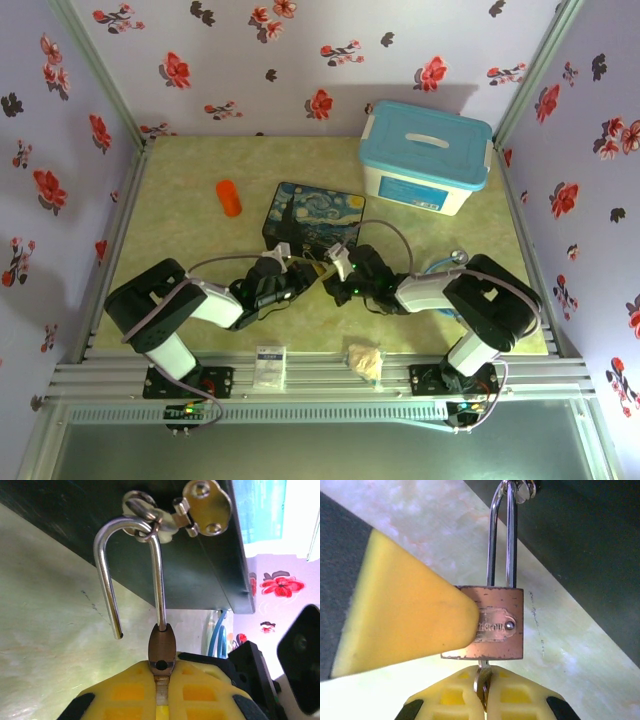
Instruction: Unlock the padlock with the key
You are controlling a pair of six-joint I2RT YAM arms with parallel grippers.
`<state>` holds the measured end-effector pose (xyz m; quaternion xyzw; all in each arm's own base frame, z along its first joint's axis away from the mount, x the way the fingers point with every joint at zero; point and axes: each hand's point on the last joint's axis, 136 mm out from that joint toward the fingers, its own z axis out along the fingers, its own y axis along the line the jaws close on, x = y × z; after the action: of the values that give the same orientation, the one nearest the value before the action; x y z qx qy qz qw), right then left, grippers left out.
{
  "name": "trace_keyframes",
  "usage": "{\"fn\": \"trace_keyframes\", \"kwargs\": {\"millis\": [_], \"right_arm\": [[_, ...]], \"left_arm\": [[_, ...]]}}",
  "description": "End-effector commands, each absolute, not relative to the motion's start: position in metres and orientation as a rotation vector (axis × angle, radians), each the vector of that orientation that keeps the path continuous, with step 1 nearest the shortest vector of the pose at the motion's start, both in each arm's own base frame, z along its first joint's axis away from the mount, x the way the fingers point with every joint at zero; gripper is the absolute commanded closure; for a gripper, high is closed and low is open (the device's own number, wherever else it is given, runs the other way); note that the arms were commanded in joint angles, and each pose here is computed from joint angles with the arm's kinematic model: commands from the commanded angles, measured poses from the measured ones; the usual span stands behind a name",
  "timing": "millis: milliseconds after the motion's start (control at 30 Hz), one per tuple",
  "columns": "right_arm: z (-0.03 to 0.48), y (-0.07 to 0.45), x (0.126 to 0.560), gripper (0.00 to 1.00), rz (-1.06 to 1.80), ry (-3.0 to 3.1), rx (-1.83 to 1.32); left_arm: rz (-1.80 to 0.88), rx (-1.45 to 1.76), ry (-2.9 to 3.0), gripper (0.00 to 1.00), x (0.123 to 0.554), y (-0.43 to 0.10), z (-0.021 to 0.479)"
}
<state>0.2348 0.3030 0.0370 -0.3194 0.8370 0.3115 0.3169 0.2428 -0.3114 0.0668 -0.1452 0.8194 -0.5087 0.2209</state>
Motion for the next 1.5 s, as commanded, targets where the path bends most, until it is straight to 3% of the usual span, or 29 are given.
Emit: {"fn": "trace_keyframes", "kwargs": {"millis": [0, 133, 333, 533, 633, 1167, 1467], "right_arm": [[0.055, 0.302, 0.245, 0.95, 0.986, 2.183, -0.698], [0.054, 0.298, 0.244, 0.88, 1.005, 2.186, -0.667], [0.058, 0.285, 0.244, 0.65, 0.976, 2.190, -0.591], [0.060, 0.277, 0.250, 0.58, 0.947, 2.198, -0.502], [0.053, 0.259, 0.269, 0.55, 0.787, 2.258, -0.363], [0.044, 0.245, 0.278, 0.58, 0.658, 2.306, -0.277], [0.040, 0.240, 0.275, 0.59, 0.634, 2.318, -0.277]], "left_arm": [[-1.481, -0.358, 2.210, 1.00, 0.239, -0.311, 0.084], [-1.465, -0.358, 2.210, 1.00, 0.240, -0.308, 0.083], [-1.428, -0.365, 2.224, 1.00, 0.241, -0.301, 0.075], [-1.389, -0.354, 2.246, 1.00, 0.241, -0.296, 0.067], [-1.332, -0.321, 2.282, 1.00, 0.240, -0.292, 0.060], [-0.629, 0.160, 2.638, 0.99, 0.235, -0.252, 0.043], [-0.437, 0.283, 2.727, 0.97, 0.240, -0.247, 0.034]]}}
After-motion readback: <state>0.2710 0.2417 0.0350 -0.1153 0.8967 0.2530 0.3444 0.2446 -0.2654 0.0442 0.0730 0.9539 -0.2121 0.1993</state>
